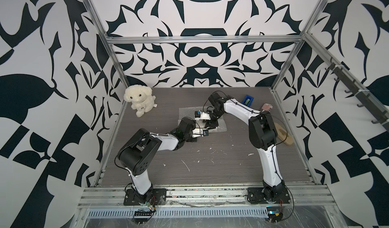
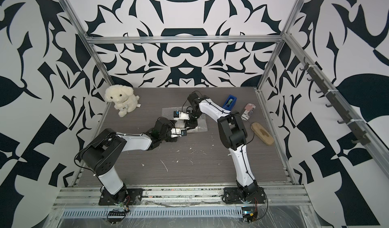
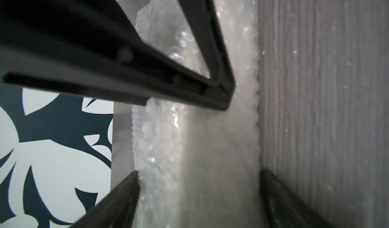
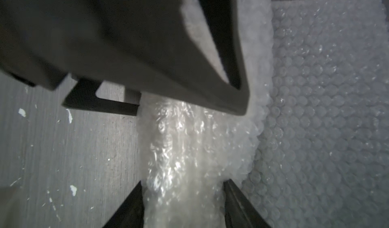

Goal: Wrap vases in bubble wrap
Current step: Wrap the vase in bubble wrap.

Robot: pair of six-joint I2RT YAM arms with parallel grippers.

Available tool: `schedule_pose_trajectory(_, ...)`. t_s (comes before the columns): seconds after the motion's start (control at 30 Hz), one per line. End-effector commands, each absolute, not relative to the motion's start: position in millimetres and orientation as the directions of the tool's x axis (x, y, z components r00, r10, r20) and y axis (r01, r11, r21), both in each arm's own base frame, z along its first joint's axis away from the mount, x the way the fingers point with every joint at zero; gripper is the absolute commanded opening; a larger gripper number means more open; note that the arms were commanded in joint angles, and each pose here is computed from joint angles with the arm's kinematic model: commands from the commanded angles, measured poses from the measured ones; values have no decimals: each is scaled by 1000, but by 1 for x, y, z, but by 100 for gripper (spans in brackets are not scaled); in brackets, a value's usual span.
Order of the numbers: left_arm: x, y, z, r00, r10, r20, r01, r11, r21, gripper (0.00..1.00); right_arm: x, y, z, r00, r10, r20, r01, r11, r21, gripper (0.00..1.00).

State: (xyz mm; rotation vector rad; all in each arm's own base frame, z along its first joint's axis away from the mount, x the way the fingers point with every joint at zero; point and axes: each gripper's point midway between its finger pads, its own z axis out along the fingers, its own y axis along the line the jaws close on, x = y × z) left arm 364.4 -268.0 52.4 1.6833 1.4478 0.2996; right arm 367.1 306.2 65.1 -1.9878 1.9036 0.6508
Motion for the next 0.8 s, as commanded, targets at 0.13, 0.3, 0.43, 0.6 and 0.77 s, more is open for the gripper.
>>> schedule_pose_trajectory(0.13,347,-263,14,293,907,-303,785,-47,617,76,329,286,55,-103,-887,-450,-955,-38,293,60)
schedule_pose_trajectory(0.3,326,-260,9,293,904,-312,870,-117,480,63,354,295,82,-143,-803,-579,-970,-2,242,80)
schedule_pose_trajectory(0.43,306,-257,9,263,904,-338,932,-147,331,63,392,292,123,-128,-690,-713,-991,110,71,99)
schedule_pose_trajectory(0.6,292,-251,6,125,931,-343,991,-103,82,62,443,269,184,1,-604,-797,-880,377,-288,100)
schedule_pose_trajectory(0.77,278,-247,6,-25,955,-295,983,-30,-181,63,444,228,218,111,-598,-794,-713,508,-483,99)
